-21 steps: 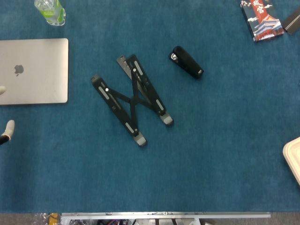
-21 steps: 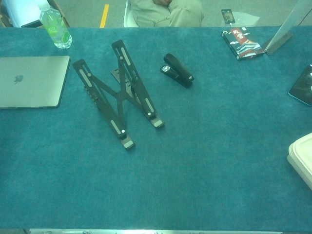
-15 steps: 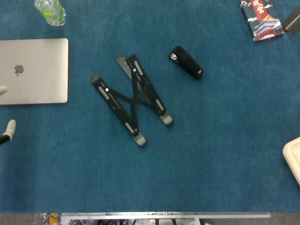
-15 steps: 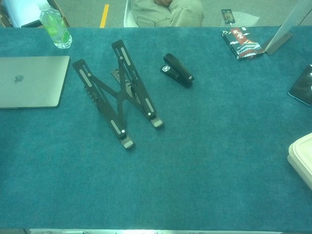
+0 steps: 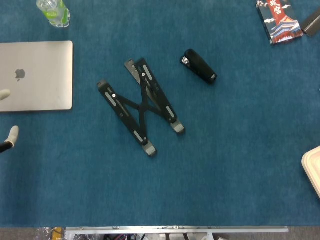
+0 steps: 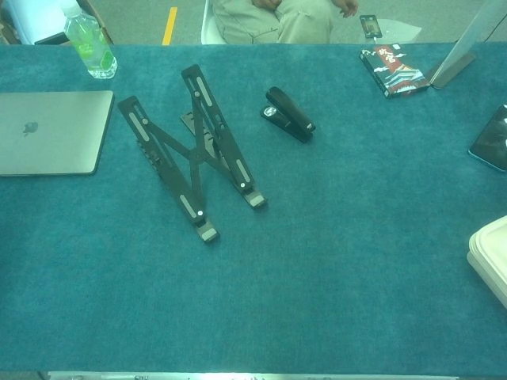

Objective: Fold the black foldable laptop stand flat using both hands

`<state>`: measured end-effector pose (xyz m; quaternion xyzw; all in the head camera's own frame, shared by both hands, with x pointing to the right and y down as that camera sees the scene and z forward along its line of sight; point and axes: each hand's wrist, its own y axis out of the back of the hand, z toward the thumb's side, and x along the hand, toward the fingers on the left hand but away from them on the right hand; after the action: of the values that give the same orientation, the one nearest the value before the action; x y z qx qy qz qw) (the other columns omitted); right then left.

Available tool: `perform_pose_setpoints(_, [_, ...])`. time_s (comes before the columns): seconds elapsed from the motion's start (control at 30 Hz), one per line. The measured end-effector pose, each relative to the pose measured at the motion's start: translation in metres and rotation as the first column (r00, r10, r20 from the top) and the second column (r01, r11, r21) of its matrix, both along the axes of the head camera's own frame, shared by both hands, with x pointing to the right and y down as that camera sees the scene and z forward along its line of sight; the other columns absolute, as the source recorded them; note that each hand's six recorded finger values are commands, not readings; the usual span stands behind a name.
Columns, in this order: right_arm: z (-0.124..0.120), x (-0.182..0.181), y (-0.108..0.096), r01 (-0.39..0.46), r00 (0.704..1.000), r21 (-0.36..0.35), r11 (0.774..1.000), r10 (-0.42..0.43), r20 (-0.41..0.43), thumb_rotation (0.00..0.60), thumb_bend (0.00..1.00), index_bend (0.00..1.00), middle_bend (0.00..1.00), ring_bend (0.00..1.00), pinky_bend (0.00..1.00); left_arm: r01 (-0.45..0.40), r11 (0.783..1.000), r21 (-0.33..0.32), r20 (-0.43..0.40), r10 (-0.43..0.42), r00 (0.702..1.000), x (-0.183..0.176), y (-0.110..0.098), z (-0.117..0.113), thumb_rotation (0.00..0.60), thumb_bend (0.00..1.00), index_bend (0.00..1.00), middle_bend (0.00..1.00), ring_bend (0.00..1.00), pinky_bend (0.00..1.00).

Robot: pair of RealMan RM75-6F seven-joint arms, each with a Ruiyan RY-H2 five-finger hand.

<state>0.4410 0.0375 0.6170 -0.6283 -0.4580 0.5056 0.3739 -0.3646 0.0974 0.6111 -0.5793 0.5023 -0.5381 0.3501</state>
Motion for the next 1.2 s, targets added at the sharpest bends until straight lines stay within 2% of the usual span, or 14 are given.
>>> perform_pose_setpoints(0.17, [0.001, -0.009, -0.001, 0.023, 0.996, -0.023, 0.999, -0.021, 0.089, 0.600, 0.01, 0.00, 0.12, 0.01, 0.07, -0.022, 1.000, -0.006, -0.018, 0.022, 1.000, 0.004, -0.002, -0.005, 0.600, 0.28, 0.23, 0.15, 0.07, 0.06])
perform_pose_setpoints(0.4, [-0.001, -0.026, -0.008, 0.098, 0.981, -0.042, 0.994, -0.089, 0.175, 0.600, 0.01, 0.00, 0.12, 0.01, 0.07, -0.073, 0.996, -0.043, -0.067, 0.070, 0.995, 0.012, -0.005, -0.004, 0.600, 0.28, 0.23, 0.15, 0.07, 0.06])
perform_pose_setpoints(0.6, [-0.004, -0.043, -0.018, 0.144, 0.951, -0.058, 0.988, -0.122, 0.283, 0.600, 0.01, 0.00, 0.12, 0.01, 0.07, -0.126, 0.990, -0.064, -0.099, 0.119, 0.988, 0.021, -0.014, -0.002, 0.600, 0.28, 0.23, 0.15, 0.07, 0.06])
perform_pose_setpoints(0.7, [-0.005, -0.057, -0.025, 0.179, 0.926, -0.072, 0.981, -0.143, 0.351, 0.600, 0.01, 0.00, 0.12, 0.01, 0.07, -0.131, 0.990, -0.058, -0.090, 0.126, 0.988, 0.021, -0.018, -0.003, 0.600, 0.28, 0.23, 0.15, 0.07, 0.06])
perform_pose_setpoints(0.8, [-0.005, -0.073, -0.033, 0.211, 0.889, -0.088, 0.973, -0.154, 0.431, 0.600, 0.01, 0.00, 0.12, 0.01, 0.07, -0.117, 0.992, -0.049, -0.079, 0.113, 0.990, 0.018, -0.019, -0.004, 0.600, 0.28, 0.23, 0.15, 0.07, 0.06])
perform_pose_setpoints(0.97, [-0.003, -0.104, -0.048, 0.267, 0.802, -0.141, 0.953, -0.140, 0.580, 0.600, 0.01, 0.00, 0.12, 0.01, 0.07, -0.095, 0.995, -0.037, -0.066, 0.092, 0.994, 0.012, -0.018, -0.005, 0.600, 0.28, 0.23, 0.15, 0.07, 0.06])
perform_pose_setpoints(1.1, [0.004, -0.130, -0.058, 0.317, 0.727, -0.213, 0.924, -0.092, 0.680, 0.600, 0.01, 0.00, 0.12, 0.01, 0.07, -0.076, 0.997, -0.029, -0.056, 0.074, 0.996, 0.007, -0.017, -0.007, 0.600, 0.28, 0.23, 0.15, 0.07, 0.06])
perform_pose_setpoints(1.2, [0.013, -0.151, -0.065, 0.356, 0.677, -0.278, 0.892, -0.041, 0.735, 0.600, 0.01, 0.00, 0.12, 0.01, 0.07, -0.067, 0.997, -0.024, -0.048, 0.065, 0.997, 0.003, -0.016, -0.008, 0.600, 0.28, 0.23, 0.15, 0.07, 0.06])
